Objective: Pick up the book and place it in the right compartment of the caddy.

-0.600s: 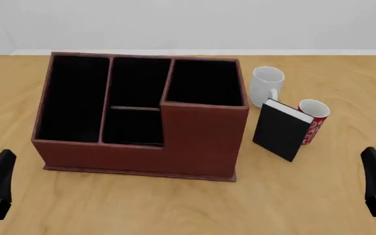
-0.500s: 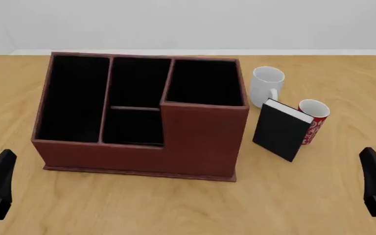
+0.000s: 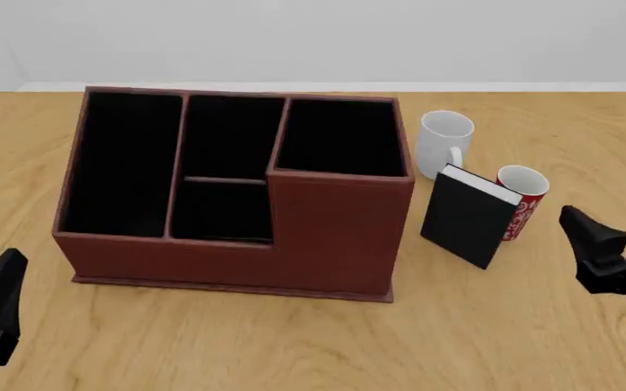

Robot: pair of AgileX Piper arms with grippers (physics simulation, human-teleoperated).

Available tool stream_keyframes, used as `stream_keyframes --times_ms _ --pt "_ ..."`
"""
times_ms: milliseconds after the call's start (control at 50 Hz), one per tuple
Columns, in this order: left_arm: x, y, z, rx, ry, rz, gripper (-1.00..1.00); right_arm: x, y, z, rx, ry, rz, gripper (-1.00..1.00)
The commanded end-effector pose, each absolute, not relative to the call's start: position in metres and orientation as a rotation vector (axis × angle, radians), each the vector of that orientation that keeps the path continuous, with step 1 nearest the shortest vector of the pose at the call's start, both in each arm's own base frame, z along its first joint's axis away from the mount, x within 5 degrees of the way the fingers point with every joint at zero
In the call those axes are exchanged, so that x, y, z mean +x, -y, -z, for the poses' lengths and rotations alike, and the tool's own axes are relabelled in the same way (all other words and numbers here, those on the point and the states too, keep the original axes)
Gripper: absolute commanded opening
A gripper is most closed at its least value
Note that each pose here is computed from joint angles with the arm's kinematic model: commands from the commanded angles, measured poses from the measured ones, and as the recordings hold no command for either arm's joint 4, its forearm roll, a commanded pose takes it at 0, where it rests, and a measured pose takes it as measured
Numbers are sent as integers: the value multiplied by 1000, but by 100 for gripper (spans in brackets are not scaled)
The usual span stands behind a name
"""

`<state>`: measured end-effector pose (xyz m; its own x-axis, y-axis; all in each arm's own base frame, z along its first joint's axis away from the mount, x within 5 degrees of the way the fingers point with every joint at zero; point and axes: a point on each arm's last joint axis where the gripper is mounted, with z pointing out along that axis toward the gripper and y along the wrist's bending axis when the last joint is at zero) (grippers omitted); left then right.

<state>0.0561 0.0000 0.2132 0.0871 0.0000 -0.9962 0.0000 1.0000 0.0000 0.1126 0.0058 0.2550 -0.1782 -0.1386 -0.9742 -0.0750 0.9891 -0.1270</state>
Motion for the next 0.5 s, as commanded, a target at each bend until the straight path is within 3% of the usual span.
stream_keyframes --times_ms 20,340,500 --pt "56 0 -213 0 -1484 0 100 143 -13 -265 -237 -1871 46 100" --pt "56 0 -213 0 -1484 0 100 174 -26 -296 -310 -2016 8 100" --pt "56 0 -213 0 -1484 0 100 188 -22 -301 -355 -2078 61 100"
